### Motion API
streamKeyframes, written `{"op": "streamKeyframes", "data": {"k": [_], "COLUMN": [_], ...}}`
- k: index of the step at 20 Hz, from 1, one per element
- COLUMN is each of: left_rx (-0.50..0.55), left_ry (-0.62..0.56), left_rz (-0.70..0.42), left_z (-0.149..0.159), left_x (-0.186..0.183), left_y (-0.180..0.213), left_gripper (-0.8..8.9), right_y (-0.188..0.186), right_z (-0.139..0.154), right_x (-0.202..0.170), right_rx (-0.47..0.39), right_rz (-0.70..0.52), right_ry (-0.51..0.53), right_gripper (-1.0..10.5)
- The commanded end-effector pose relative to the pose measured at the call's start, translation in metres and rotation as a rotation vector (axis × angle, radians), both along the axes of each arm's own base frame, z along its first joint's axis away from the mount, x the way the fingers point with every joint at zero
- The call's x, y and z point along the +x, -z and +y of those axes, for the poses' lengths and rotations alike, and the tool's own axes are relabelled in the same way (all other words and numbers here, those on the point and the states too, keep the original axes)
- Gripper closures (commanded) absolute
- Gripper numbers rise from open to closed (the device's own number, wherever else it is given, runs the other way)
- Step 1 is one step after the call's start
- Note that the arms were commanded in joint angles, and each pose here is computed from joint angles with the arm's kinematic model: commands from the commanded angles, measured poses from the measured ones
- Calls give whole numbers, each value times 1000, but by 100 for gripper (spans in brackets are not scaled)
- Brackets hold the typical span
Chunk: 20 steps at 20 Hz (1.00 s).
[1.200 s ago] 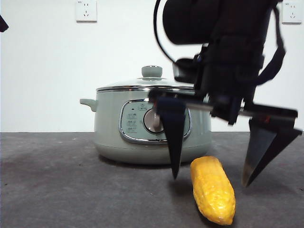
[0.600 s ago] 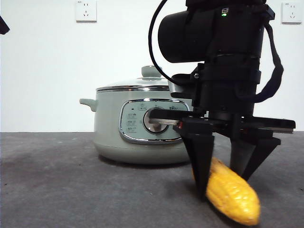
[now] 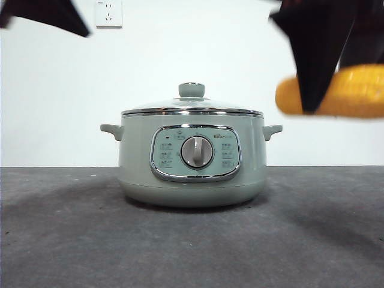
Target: Pick up the corn,open the lid,put the corn in the pot,close the lid
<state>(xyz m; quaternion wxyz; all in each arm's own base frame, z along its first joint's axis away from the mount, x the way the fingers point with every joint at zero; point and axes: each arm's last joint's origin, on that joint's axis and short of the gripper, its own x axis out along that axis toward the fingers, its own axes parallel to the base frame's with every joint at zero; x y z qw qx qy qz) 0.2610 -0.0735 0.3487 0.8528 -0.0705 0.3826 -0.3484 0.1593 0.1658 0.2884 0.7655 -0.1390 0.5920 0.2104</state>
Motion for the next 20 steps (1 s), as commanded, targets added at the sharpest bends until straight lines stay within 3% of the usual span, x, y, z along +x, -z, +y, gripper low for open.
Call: {"op": "streamKeyframes", "data": {"k": [1, 4, 8, 13, 20], "left_rx": [40, 113, 275, 423, 449], "left_ry": [23, 43, 49, 75, 98], "left_rz": [5, 10, -64, -94, -18], "left_z": [-26, -63, -111, -152, -166], "left_x": [30, 65, 92, 105, 120], "left_y": [-9, -25, -39, -27, 6], "left_gripper": [799, 525, 189, 176, 190], "right_y": [-12, -23, -32, -38, -38], "right_z": [-8, -23, -38, -44, -43], "right_x": [-8, -22, -36, -42, -41], "right_rx": [19, 24, 17, 38, 50], "right_rz": [-50, -57, -56, -75, -76], "right_ry": [-75, -77, -91, -87, -63], "right_gripper": [957, 957, 957, 957, 957]}}
